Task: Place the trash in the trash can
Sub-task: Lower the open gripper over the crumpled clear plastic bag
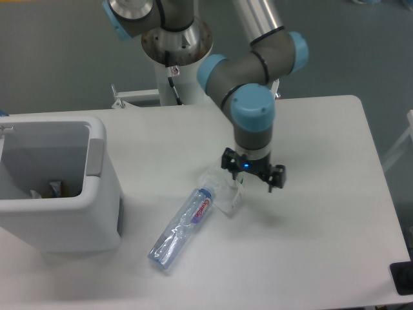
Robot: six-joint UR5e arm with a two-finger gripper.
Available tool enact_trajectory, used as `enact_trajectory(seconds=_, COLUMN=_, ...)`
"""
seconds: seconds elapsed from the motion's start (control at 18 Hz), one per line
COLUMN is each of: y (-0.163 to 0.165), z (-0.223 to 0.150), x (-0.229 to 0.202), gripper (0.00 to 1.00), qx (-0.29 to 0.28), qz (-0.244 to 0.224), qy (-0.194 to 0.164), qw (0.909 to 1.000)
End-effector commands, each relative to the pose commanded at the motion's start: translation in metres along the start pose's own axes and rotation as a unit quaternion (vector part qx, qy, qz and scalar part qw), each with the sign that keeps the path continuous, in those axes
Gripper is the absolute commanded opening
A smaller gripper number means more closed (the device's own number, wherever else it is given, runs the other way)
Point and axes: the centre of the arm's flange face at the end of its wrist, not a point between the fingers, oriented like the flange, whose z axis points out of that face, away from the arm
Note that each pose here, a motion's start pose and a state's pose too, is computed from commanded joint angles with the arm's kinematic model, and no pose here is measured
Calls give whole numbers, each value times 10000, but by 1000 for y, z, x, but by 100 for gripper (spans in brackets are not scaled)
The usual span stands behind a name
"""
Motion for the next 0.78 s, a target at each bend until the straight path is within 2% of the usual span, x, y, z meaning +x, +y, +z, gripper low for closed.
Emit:
enact_trajectory(seconds=0.28, y=-5, z=20, x=-3, gripper=100, qx=-84, qz=94, qy=128, qw=9998)
enact_trajectory(seconds=0.39, y=-9, z=25, x=-10, gripper=99, qx=-49, qz=67, qy=60, qw=9999)
enact_trajectory(seconds=0.5, y=-14, z=26, x=-15, gripper=90, qx=41, qz=34, qy=-74, qw=10000)
enact_trajectory(seconds=0.61, y=-15, z=25, x=-18, gripper=75, qx=83, qz=21, qy=-138, qw=9999)
enact_trajectory(seconds=0.67, y=-16, z=25, x=-18, gripper=61, qx=82, qz=20, qy=-148, qw=9999)
enact_trajectory(seconds=0.72, y=-15, z=25, x=-17, gripper=33, qx=74, qz=21, qy=-136, qw=9999)
enact_trajectory(seconds=0.78, y=-15, z=25, x=-17, gripper=10, qx=84, qz=28, qy=-138, qw=9999)
